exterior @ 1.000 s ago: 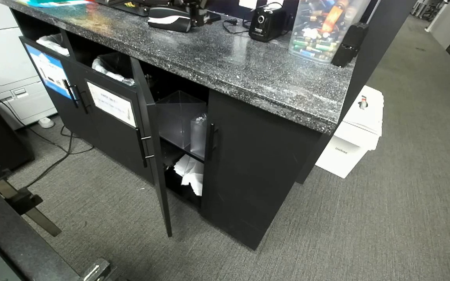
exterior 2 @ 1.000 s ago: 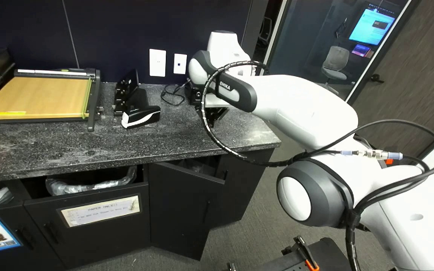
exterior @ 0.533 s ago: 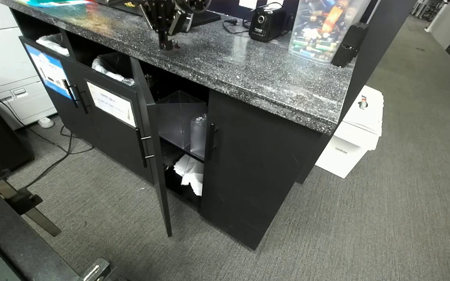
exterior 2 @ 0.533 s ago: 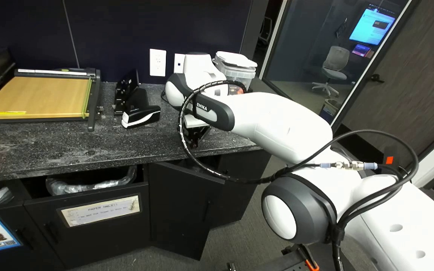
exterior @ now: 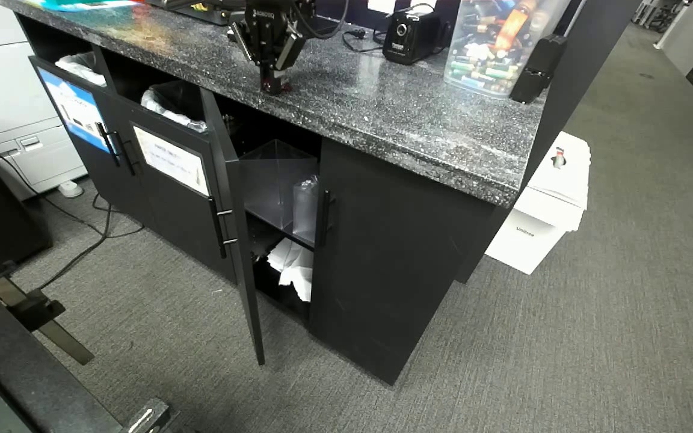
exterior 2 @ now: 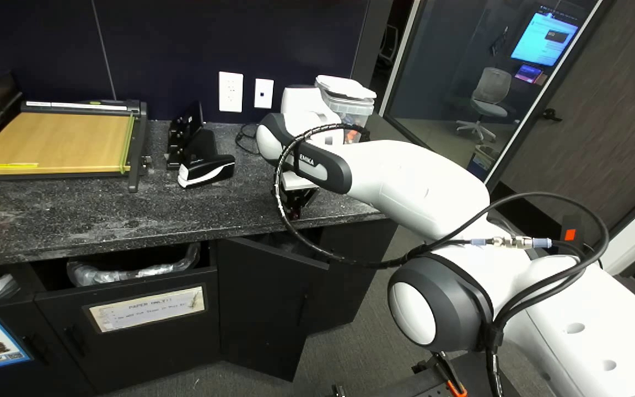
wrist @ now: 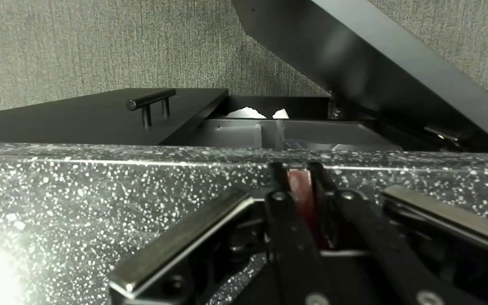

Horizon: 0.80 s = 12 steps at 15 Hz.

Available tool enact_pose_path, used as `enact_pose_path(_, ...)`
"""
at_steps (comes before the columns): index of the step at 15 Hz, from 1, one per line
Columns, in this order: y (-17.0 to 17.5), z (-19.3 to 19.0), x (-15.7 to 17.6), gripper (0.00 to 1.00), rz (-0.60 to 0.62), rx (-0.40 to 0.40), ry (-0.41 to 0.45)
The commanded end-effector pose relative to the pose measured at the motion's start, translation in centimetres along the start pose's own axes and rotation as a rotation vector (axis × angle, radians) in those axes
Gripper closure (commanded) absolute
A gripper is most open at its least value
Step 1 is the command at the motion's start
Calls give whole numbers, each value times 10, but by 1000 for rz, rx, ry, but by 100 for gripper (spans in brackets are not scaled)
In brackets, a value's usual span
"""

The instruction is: Move the staple remover to the left

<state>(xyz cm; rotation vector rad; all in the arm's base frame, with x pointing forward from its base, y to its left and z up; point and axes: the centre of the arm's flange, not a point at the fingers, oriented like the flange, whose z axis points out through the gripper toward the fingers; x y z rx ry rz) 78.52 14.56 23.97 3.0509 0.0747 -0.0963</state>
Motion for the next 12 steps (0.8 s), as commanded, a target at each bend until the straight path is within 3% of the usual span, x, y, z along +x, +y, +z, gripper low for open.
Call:
enact_pose_path(1,-6,-5,74,57,-1,-5,-40)
enact_pose_path(3,-3,-6,73,44,-4,-31,-53)
enact_pose_path(5,6,-20,50,29,4,-58,-62)
enact_pose_path(7,27,-44,8,16,37,-56,-137)
enact_pose_path(9,68,-44,-30,2,67,-30,-275)
enact_pose_path(10,40,-28,-23,18,45,-53,-188)
enact_pose_path(12,66,-41,-30,4,71,-46,-238)
